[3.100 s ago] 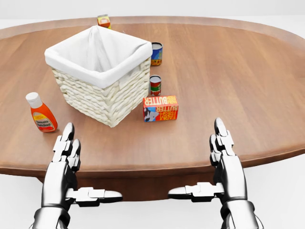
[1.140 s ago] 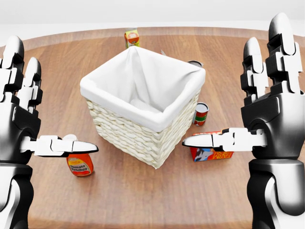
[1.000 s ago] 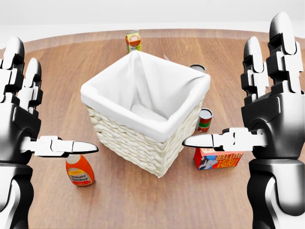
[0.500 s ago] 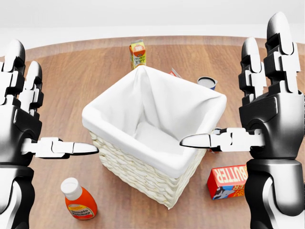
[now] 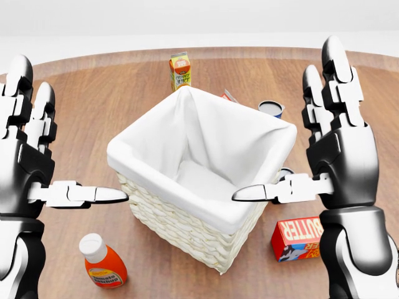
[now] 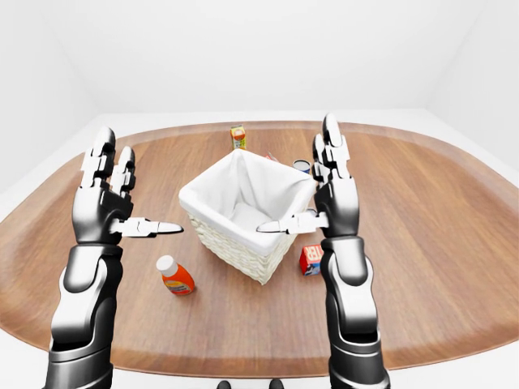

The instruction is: Pick up the butter and put it in the basket.

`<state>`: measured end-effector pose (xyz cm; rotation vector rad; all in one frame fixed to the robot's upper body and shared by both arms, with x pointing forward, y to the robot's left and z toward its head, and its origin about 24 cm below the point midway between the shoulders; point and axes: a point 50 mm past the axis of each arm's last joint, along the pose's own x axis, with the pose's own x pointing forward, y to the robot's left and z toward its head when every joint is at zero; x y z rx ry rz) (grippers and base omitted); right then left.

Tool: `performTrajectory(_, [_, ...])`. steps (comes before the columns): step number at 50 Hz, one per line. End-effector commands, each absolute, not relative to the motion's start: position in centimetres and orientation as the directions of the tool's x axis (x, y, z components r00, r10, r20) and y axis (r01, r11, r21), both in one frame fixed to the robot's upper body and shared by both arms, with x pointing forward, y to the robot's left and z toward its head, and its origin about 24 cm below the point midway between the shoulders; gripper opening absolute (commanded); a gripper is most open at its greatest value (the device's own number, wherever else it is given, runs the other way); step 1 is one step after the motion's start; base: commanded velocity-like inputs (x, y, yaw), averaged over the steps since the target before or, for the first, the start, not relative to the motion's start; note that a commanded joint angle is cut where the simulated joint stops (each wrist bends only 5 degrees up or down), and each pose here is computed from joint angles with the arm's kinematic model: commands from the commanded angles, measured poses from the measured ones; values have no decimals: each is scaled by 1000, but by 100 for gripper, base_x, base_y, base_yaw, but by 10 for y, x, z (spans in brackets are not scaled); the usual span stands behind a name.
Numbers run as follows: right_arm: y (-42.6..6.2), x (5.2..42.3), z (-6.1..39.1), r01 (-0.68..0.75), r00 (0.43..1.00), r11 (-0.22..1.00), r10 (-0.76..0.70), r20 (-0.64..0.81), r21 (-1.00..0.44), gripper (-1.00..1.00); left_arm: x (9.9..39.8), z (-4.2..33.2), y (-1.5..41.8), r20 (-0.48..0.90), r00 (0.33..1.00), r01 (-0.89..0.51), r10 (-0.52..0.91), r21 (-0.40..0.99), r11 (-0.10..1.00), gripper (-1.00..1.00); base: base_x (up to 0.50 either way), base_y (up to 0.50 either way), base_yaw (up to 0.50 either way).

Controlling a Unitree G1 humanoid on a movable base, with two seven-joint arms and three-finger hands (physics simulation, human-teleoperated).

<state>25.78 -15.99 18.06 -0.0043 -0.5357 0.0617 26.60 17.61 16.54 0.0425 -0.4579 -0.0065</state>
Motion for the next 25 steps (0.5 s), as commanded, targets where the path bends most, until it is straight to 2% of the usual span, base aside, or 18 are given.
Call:
performTrajectory(1, [-171, 275, 150, -72, 928, 960, 163, 334, -270, 100, 265, 165, 177, 441, 898, -6, -12, 40, 999, 100, 0, 0, 0])
performTrajectory(4, [-178, 279, 146, -63, 903, 913, 224, 366, -404, 100, 263, 164, 177, 440, 898, -9, -9, 38, 999, 100, 0, 0, 0])
performTrajectory(12, [-200, 295, 125, -62, 957, 864, 194, 217, -500, 100, 263, 164, 177, 439, 899, -11, -5, 35, 999, 100, 0, 0, 0])
performTrajectory(19, [-213, 300, 116, -73, 973, 836, 180, 146, -543, 100, 262, 162, 179, 434, 901, -18, 4, 29, 999, 100, 0, 0, 0])
performTrajectory(25, [-230, 304, 96, -116, 988, 785, 153, 9, -609, 100, 262, 163, 180, 436, 900, -19, 5, 27, 999, 100, 0, 0, 0])
